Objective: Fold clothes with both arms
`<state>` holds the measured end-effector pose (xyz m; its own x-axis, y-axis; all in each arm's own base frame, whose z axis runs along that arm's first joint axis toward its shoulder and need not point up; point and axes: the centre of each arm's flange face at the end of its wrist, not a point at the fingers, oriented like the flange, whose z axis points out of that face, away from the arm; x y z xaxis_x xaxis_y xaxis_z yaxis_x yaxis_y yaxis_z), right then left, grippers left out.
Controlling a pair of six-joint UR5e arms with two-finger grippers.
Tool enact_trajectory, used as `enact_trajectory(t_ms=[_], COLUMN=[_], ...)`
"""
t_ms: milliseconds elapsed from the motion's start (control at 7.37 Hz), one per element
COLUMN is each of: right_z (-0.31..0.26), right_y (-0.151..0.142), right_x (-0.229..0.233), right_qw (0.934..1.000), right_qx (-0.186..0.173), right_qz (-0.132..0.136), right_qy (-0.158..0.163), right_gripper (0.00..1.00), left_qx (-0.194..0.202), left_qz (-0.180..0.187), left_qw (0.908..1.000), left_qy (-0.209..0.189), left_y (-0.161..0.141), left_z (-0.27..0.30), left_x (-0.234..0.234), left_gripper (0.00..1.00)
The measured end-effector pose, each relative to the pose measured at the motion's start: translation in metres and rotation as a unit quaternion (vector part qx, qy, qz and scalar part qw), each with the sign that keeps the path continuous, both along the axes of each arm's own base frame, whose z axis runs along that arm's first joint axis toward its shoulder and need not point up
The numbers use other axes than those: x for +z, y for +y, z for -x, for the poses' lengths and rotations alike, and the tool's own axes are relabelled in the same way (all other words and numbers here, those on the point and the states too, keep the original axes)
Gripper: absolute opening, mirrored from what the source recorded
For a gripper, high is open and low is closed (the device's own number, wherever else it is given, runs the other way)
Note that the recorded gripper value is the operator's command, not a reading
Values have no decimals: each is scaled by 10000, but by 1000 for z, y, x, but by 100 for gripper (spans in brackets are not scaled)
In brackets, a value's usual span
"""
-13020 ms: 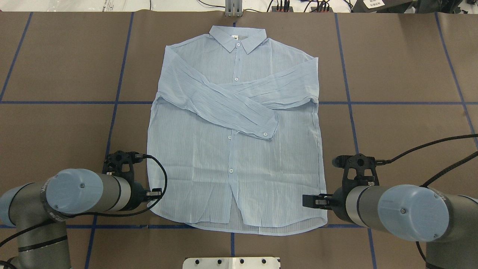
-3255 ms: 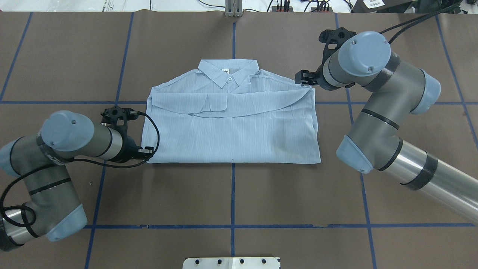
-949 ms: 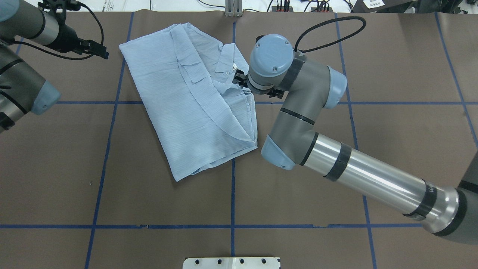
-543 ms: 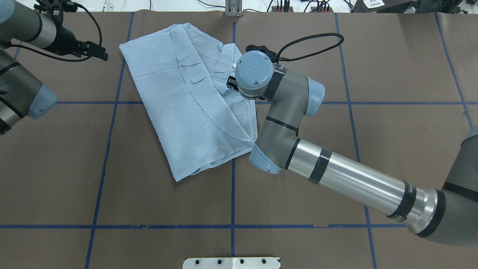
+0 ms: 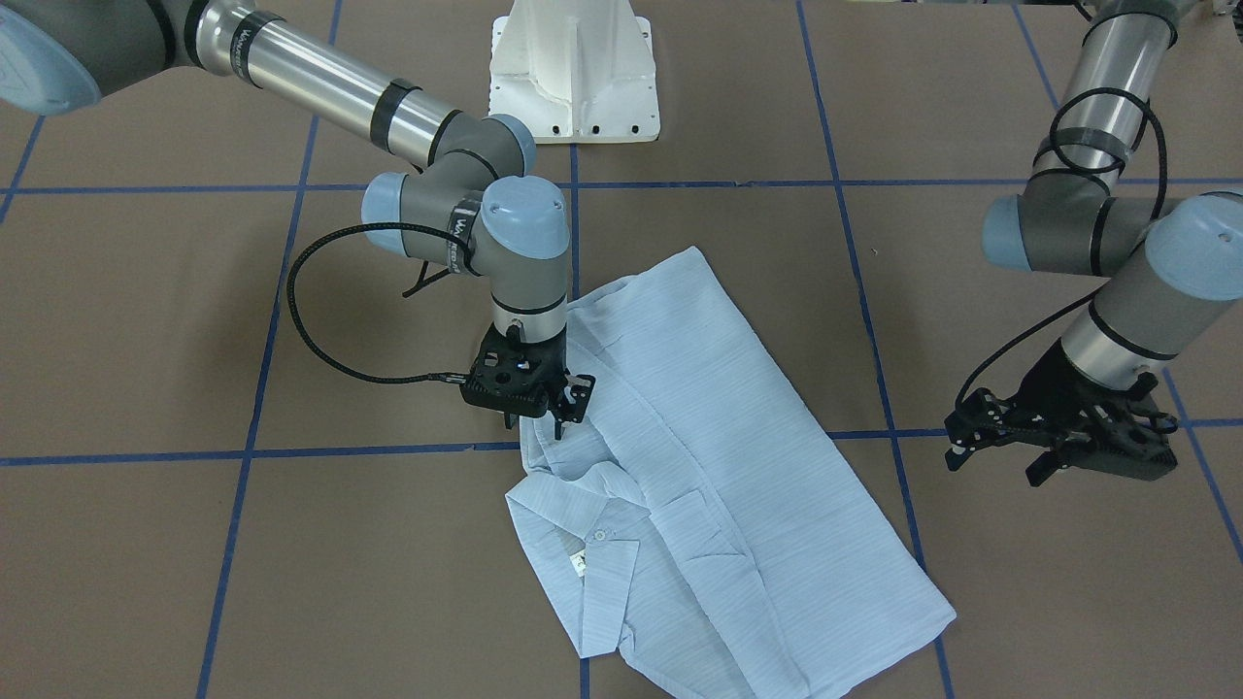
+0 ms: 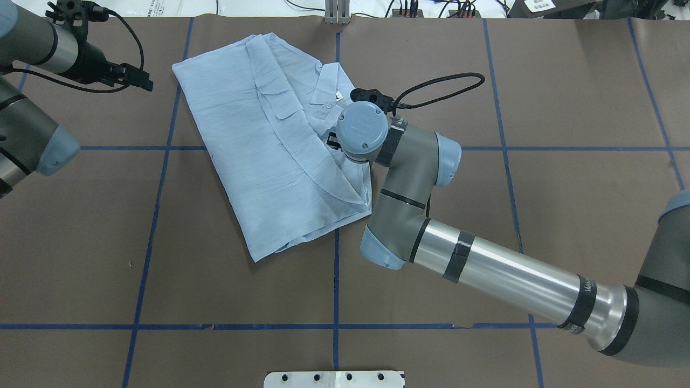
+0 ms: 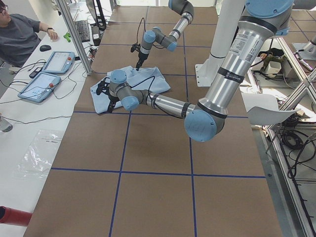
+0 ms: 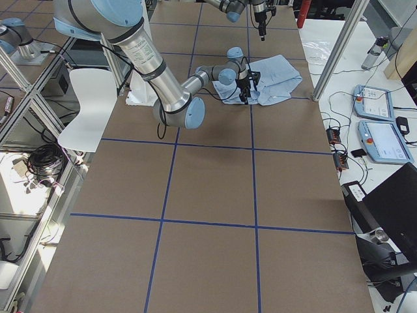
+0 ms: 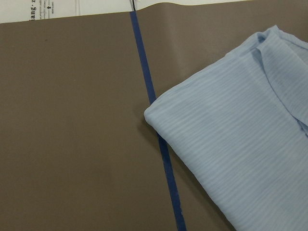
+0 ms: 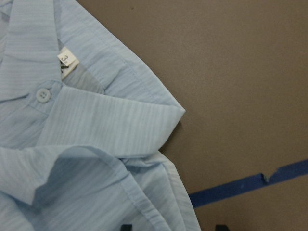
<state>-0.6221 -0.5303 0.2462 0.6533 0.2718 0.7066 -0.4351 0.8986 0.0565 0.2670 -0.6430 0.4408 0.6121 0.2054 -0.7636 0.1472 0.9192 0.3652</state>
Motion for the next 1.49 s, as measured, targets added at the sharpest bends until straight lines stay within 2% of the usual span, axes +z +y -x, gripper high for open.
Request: enact_trajectory(t_ms=[136,271,407,1221,1492], right_z=[1,1,1,-7,-28], right_y=[1,2,2,8,25], right_x=[2,2,3,-17,-13], right_qw=[10000,9999,9998,9998,9998], right_qx=[-70,-111,-127,-170,-171], right_qz=[-46,-74,-81,-22,-34], right_qy=[42,70,86,121,70], right_gripper=[44,25,0,0,0], left_qx=[0,-2,-4,-1,10], left_qz=[0,0,-1,3,9], left_qw=[10000,10000,10000,10000,10000], left_qy=[0,-1,-3,-7,-10], left_y=[0,0,0,1,1], left_z=[0,0,0,-2,-3], left_x=[0,0,0,0,1], left_gripper=[100,100,100,100,100])
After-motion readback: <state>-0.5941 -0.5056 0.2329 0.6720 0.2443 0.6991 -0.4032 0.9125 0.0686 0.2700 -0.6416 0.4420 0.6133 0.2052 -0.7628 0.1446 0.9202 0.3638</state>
